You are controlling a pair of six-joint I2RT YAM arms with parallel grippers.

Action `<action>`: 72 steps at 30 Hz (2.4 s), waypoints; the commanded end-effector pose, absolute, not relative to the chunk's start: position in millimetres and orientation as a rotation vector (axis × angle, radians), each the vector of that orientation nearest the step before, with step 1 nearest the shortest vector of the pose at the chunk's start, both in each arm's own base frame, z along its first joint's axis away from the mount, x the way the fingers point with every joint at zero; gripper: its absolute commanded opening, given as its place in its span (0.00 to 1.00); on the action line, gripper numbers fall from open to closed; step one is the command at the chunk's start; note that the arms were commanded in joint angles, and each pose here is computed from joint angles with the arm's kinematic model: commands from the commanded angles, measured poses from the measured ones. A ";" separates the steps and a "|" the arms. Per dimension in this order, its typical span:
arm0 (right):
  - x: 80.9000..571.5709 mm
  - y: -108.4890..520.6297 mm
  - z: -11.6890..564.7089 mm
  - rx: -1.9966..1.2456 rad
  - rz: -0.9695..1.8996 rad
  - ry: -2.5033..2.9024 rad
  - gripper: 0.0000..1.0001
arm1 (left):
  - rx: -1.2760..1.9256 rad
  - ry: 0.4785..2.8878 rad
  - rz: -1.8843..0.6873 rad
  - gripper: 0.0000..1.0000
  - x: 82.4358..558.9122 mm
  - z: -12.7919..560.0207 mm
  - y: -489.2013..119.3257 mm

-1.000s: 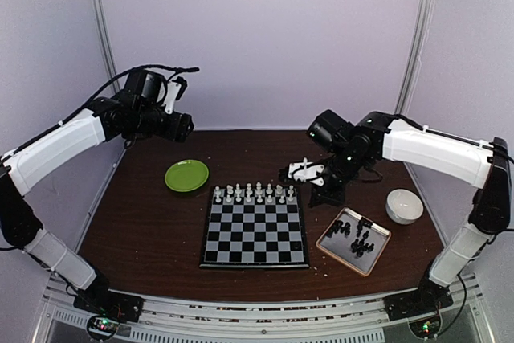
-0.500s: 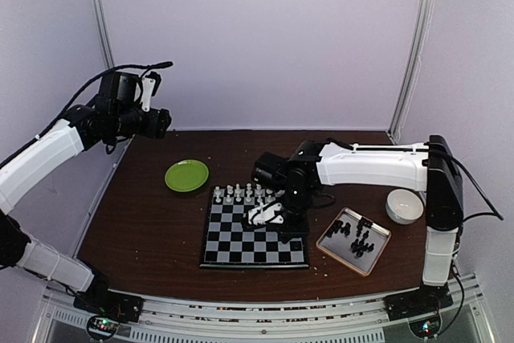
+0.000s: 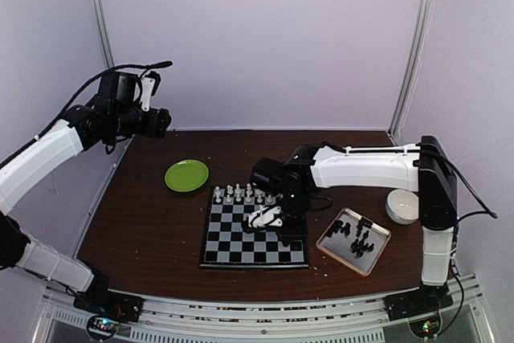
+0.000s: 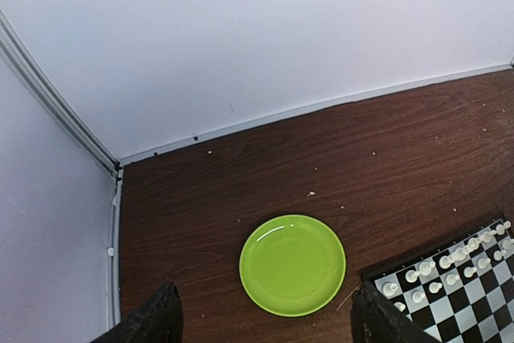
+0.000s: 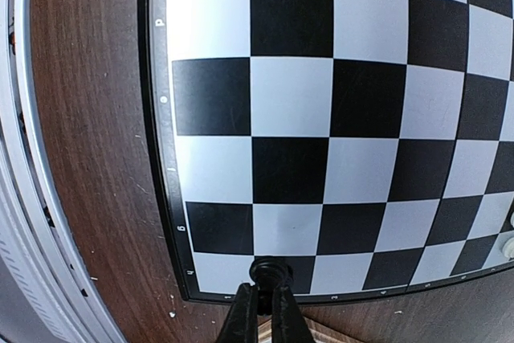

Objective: Set up the chess pieces on the board
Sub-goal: Place the pawn at b7, then pick up the pawn from the storage box.

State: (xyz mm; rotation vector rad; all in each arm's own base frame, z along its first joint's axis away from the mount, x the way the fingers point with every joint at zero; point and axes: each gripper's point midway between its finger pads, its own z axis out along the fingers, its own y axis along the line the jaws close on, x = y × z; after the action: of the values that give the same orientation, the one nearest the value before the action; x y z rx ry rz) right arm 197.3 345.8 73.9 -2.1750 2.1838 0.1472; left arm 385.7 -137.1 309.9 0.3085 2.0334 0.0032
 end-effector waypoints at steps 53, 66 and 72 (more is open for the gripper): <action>209.6 353.3 73.0 -2.120 0.102 2.198 0.30 | 0.350 2.004 -0.021 0.73 391.0 311.7 -146.4; 245.3 283.5 143.9 -1.814 0.138 2.255 0.31 | 0.367 2.024 -0.058 0.73 392.5 304.1 -154.0; 269.4 218.0 116.9 -1.627 0.098 2.463 0.28 | 0.366 2.029 -0.066 0.73 393.1 302.5 -155.0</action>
State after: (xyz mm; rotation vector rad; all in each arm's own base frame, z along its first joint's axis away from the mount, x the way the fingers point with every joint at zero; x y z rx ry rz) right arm 262.9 253.4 142.7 -1.7041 2.3232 0.1315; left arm 388.6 -148.4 297.3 0.3682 2.0593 -0.0328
